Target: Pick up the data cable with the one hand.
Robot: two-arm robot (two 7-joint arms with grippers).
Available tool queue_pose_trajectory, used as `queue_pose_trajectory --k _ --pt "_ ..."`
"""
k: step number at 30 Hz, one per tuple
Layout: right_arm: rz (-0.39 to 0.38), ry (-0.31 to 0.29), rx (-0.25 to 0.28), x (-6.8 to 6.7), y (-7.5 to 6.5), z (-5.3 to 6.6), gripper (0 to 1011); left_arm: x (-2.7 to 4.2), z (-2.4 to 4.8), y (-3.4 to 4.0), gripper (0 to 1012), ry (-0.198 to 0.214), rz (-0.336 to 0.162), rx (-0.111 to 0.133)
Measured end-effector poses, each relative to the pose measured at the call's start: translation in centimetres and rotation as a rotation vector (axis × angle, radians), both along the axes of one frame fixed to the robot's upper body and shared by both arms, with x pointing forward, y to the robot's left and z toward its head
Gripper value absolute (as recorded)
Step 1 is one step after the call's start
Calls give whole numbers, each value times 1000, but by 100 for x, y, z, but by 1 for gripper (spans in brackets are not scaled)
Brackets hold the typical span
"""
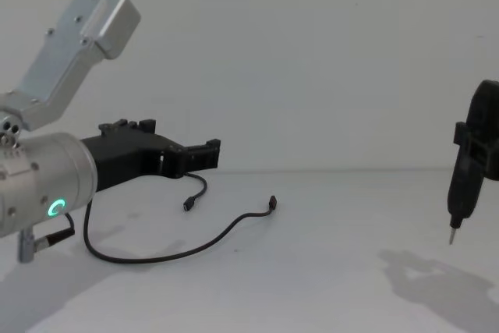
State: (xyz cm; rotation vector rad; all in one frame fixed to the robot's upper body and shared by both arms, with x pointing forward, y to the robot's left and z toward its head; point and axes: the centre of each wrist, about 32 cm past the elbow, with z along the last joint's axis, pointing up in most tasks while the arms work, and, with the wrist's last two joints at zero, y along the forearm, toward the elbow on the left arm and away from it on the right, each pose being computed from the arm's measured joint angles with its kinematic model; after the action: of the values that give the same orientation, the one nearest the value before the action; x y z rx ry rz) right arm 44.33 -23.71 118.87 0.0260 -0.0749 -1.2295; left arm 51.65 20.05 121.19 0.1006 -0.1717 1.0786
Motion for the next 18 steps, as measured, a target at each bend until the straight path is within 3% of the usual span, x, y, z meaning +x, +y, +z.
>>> queue_pose_trajectory --k 5,15,18 --pt "0 0 0 0 0 0 263 137 43 5 1001 57 -10 -16" --pt "0 0 0 0 0 0 263 512 166 -25 1001 189 -13 -60" --pt "0 0 0 0 0 0 263 573 190 -39 1001 213 -15 -64"
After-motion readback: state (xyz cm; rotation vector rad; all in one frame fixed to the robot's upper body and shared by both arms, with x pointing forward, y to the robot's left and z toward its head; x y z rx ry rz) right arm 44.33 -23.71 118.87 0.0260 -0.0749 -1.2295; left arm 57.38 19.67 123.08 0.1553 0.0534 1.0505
